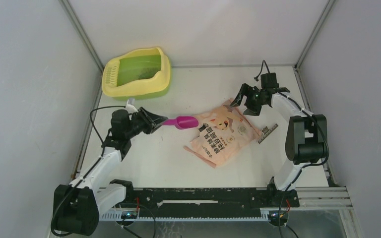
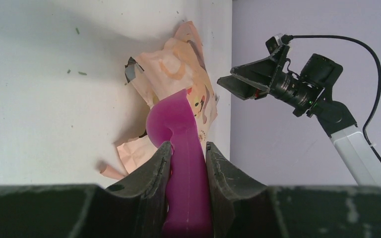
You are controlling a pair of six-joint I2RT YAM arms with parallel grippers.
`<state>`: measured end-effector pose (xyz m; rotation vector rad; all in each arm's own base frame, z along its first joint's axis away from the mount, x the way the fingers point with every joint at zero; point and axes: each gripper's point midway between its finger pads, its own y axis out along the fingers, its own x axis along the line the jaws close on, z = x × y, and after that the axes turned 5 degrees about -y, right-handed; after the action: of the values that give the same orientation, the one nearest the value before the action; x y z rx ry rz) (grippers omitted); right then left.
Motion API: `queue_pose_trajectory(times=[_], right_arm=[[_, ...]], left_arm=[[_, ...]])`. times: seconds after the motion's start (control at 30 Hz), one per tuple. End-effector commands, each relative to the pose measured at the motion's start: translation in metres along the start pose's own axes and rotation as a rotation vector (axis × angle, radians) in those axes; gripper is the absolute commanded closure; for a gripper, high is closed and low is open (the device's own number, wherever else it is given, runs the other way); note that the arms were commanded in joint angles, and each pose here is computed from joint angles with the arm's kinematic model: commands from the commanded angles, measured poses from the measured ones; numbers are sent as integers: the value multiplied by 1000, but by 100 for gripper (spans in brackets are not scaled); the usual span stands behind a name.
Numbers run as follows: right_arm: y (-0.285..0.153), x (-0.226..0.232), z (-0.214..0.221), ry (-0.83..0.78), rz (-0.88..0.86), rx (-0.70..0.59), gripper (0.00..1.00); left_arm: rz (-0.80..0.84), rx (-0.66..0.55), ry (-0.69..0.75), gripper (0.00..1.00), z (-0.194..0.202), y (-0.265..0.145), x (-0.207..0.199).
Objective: Fill the litter box with clean litter
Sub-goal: 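Scoop the cat litter from the cat litter bag.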
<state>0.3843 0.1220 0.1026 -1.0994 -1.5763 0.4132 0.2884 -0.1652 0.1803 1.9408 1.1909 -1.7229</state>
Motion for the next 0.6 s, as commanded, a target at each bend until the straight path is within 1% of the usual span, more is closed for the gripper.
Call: queue_pose_trajectory(times=[0.0, 0.3, 0.57], right_arm=[[-14, 8, -9, -24, -13, -50, 6], [-15, 5, -11, -20, -15, -53, 6], [-13, 5, -12, -16, -21, -54, 6]], left_arm=[[65, 8, 2, 96, 2, 1, -10], [-3, 4, 11, 96, 10, -12, 10], [-61, 10, -12, 96, 13, -9, 31]])
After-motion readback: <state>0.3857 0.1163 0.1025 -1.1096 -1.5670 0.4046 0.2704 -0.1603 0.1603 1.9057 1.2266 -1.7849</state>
